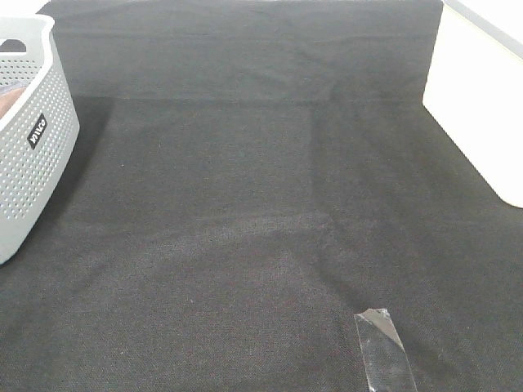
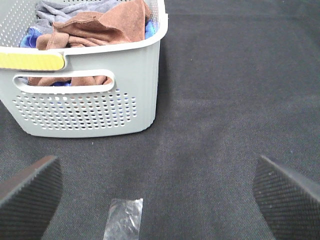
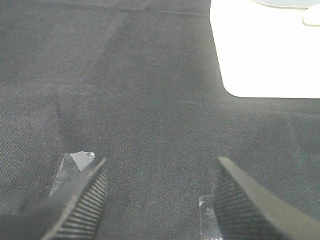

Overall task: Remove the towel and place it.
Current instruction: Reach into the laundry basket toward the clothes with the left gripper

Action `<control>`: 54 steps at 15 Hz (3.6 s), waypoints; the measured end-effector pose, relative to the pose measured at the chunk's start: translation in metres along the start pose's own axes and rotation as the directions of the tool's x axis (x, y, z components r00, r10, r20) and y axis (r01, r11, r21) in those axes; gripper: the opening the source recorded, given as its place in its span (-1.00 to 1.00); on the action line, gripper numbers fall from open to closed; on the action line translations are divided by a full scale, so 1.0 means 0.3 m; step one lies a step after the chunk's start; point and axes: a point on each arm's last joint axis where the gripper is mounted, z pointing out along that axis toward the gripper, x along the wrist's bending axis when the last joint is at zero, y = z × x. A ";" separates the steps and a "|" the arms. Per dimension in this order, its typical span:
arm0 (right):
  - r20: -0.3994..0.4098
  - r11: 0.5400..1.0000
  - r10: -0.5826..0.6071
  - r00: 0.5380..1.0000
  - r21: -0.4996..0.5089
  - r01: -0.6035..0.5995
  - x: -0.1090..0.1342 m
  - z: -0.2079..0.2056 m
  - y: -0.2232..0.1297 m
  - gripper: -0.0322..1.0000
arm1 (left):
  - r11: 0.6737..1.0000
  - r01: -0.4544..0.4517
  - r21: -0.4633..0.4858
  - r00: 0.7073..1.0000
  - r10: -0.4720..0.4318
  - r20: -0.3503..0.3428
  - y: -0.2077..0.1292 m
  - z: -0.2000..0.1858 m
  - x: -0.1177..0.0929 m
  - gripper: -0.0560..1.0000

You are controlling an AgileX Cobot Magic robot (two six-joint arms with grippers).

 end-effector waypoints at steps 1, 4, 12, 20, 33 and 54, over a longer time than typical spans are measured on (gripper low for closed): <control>0.000 1.000 0.000 1.000 0.000 0.000 0.000 0.000 0.000 0.20 | 1.000 -0.005 0.026 1.000 0.005 -0.002 0.006 0.007 0.001 0.95; 0.000 1.000 0.000 1.000 0.000 0.000 0.000 0.000 0.000 0.20 | 0.972 -0.106 0.211 0.994 0.104 0.020 0.089 0.029 0.000 0.95; 0.000 1.000 0.000 1.000 0.000 0.000 0.000 0.000 0.000 0.20 | 0.866 -0.340 0.367 0.941 0.313 0.132 0.464 0.170 0.001 0.93; 0.000 1.000 0.000 1.000 0.000 0.000 0.000 0.000 0.000 0.20 | 0.722 -0.539 0.435 0.842 0.482 0.243 0.716 0.491 0.021 0.91; 0.000 1.000 0.000 1.000 0.000 0.000 0.000 0.000 0.000 0.20 | 0.313 -0.662 0.681 0.673 0.648 0.357 0.659 0.975 0.214 0.91; 0.000 1.000 0.000 1.000 0.000 0.000 0.000 0.000 0.000 0.20 | 0.190 -0.733 0.653 0.609 0.610 0.507 0.473 1.451 0.267 0.79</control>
